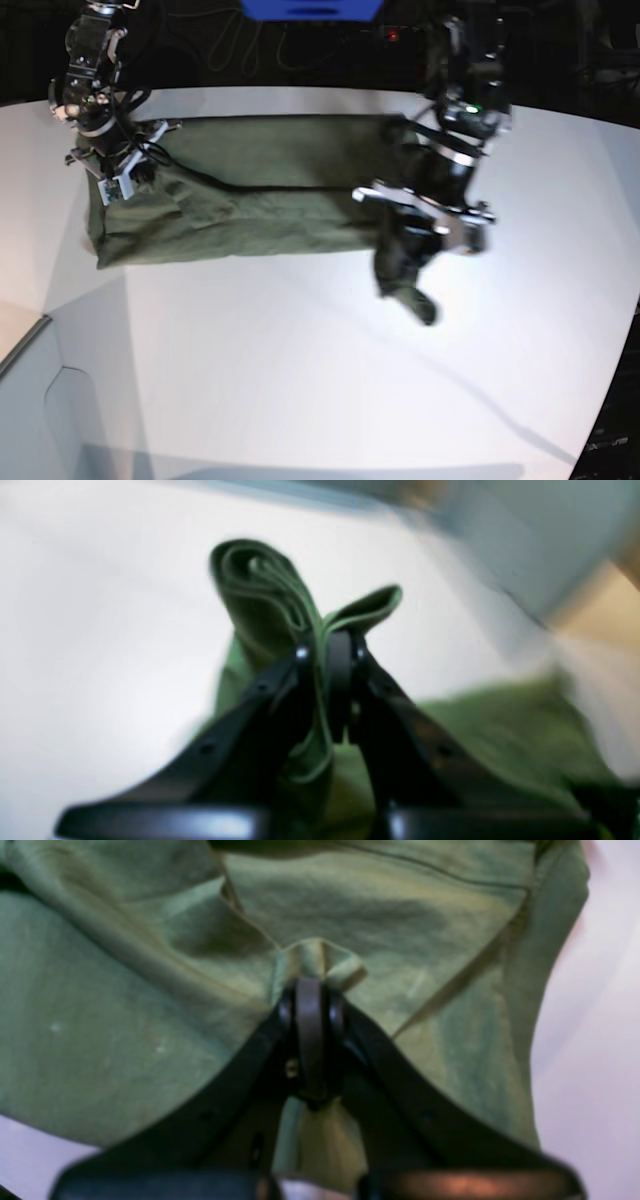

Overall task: Layout the t-shirt on the table in an organized manner, then fold the t-shirt properly
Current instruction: 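Drag the shirt end with the left gripper toward the right gripper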

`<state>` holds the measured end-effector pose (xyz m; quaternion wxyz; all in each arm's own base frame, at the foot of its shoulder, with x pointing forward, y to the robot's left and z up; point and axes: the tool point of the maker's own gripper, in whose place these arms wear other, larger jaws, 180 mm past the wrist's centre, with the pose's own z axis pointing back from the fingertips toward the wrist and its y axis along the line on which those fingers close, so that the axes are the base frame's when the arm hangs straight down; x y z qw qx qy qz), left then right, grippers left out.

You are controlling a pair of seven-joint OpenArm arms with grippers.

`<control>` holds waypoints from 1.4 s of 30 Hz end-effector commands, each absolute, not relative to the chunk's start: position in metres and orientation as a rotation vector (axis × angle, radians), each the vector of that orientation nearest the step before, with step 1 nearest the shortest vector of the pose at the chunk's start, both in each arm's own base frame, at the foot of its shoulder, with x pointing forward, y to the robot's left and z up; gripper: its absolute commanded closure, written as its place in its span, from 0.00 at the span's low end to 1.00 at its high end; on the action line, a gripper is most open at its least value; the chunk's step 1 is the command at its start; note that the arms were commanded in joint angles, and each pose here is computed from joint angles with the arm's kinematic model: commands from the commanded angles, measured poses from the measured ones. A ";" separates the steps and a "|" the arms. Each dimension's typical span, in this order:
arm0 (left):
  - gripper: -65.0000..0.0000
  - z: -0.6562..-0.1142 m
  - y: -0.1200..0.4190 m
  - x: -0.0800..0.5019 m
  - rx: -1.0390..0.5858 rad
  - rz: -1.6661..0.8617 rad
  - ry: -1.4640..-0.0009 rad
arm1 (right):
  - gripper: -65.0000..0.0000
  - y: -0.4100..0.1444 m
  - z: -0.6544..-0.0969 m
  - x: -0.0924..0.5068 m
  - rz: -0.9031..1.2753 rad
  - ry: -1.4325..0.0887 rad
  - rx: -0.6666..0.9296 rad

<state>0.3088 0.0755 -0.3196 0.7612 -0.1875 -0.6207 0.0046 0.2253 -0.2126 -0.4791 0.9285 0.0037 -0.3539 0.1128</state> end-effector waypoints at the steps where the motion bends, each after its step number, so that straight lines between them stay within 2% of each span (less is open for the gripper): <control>1: 1.00 -0.301 0.091 0.310 -0.412 0.053 -1.394 | 1.00 -0.216 -0.492 0.209 0.263 -0.628 -0.013; 6: 1.00 -0.293 0.170 0.299 -0.337 0.254 -1.357 | 1.00 -0.216 -0.489 0.216 0.262 -0.642 -0.014; 12: 1.00 -0.307 0.234 0.280 -0.186 0.282 -1.257 | 1.00 -0.216 -0.488 0.218 0.262 -0.647 -0.013; 18: 1.00 -0.333 0.267 0.263 -0.122 0.366 -1.190 | 1.00 -0.210 -0.489 0.219 0.255 -0.651 -0.001; 22: 1.00 -0.341 0.269 0.261 -0.125 0.380 -1.175 | 1.00 -0.209 -0.489 0.219 0.254 -0.651 0.000; 27: 1.00 -0.339 0.239 0.270 -0.184 0.324 -1.171 | 1.00 -0.209 -0.489 0.219 0.254 -0.651 0.002; 31: 1.00 -0.349 0.182 0.271 -0.290 0.228 -1.123 | 1.00 -0.209 -0.489 0.219 0.254 -0.651 0.002; 35: 1.00 -0.360 0.126 0.271 -0.314 0.135 -1.068 | 1.00 -0.209 -0.489 0.219 0.254 -0.651 0.002; 38: 1.00 -0.368 0.106 0.270 -0.270 0.023 -1.027 | 1.00 -0.209 -0.489 0.219 0.254 -0.651 0.002; 42: 1.00 -0.362 0.059 0.275 -0.346 -0.070 -1.041 | 1.00 -0.209 -0.489 0.219 0.254 -0.651 0.002</control>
